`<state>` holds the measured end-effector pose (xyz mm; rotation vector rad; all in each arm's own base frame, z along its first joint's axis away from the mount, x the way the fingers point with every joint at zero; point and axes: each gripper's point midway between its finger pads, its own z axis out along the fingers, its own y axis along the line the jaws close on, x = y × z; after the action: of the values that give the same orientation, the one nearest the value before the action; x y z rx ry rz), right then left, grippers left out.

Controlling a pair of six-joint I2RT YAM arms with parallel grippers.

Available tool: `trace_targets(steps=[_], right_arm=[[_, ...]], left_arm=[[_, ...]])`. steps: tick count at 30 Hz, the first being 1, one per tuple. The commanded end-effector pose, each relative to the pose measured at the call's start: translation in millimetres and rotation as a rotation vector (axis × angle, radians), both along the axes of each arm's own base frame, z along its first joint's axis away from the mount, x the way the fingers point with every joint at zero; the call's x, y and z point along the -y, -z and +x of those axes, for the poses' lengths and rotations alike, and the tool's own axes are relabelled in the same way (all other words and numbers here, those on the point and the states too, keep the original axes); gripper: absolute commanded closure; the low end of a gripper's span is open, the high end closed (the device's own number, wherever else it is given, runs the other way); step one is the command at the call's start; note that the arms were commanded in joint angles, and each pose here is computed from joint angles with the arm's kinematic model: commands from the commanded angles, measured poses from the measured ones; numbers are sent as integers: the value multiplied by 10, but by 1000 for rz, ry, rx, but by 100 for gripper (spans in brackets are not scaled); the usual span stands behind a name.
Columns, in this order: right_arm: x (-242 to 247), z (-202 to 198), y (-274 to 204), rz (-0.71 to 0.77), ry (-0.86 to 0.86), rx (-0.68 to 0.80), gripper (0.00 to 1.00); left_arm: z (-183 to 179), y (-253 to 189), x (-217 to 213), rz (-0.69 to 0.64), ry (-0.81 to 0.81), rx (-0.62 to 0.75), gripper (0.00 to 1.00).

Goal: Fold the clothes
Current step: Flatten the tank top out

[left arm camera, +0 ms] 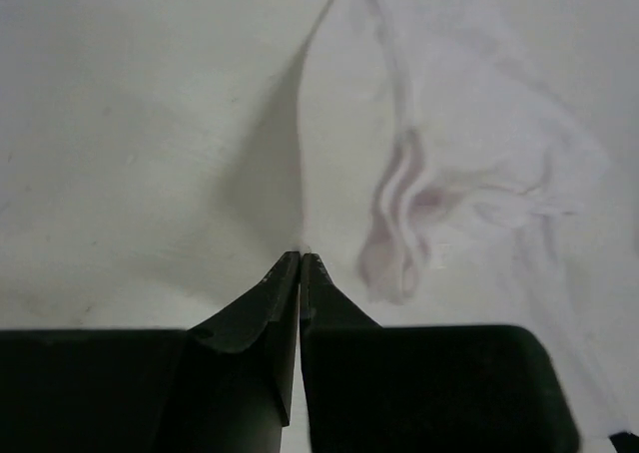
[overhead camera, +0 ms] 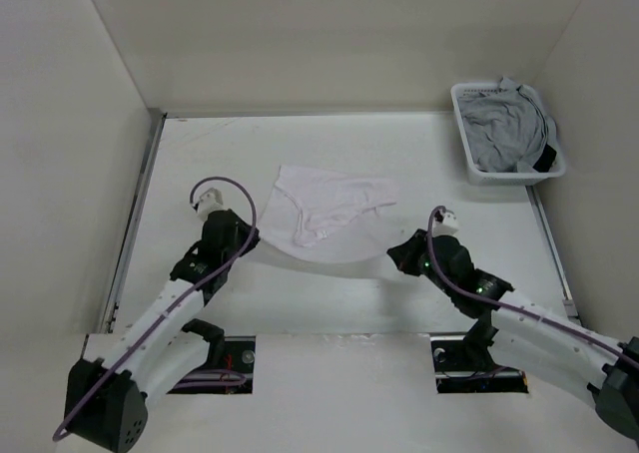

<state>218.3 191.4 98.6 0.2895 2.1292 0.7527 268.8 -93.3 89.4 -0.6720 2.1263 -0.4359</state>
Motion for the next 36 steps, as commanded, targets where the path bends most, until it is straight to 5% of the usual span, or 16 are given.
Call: trace_targets(steps=[1, 8, 16, 26, 31, 36], right_arm=[[56, 207, -933, 22, 32, 224, 100], [554, -8, -2485, -18, 150, 506, 100], [955, -298, -3968, 24, 237, 737, 100], [640, 86, -4283, -71, 261, 853, 100], [479, 1007, -3990, -77, 236, 780, 100], [558, 1936, -4039, -38, 204, 697, 100]], left_arm=[[184, -1191, 68, -18, 33, 301, 99], [-253, -3000, -200, 5, -12, 718, 100], [-662, -4252, -371, -112, -50, 1020, 100], [-232, -4218, -131, -71, -69, 1005, 99], [699, -3629, -173, 63, -184, 872, 98], [1728, -3502, -232, 7, -146, 771, 98]])
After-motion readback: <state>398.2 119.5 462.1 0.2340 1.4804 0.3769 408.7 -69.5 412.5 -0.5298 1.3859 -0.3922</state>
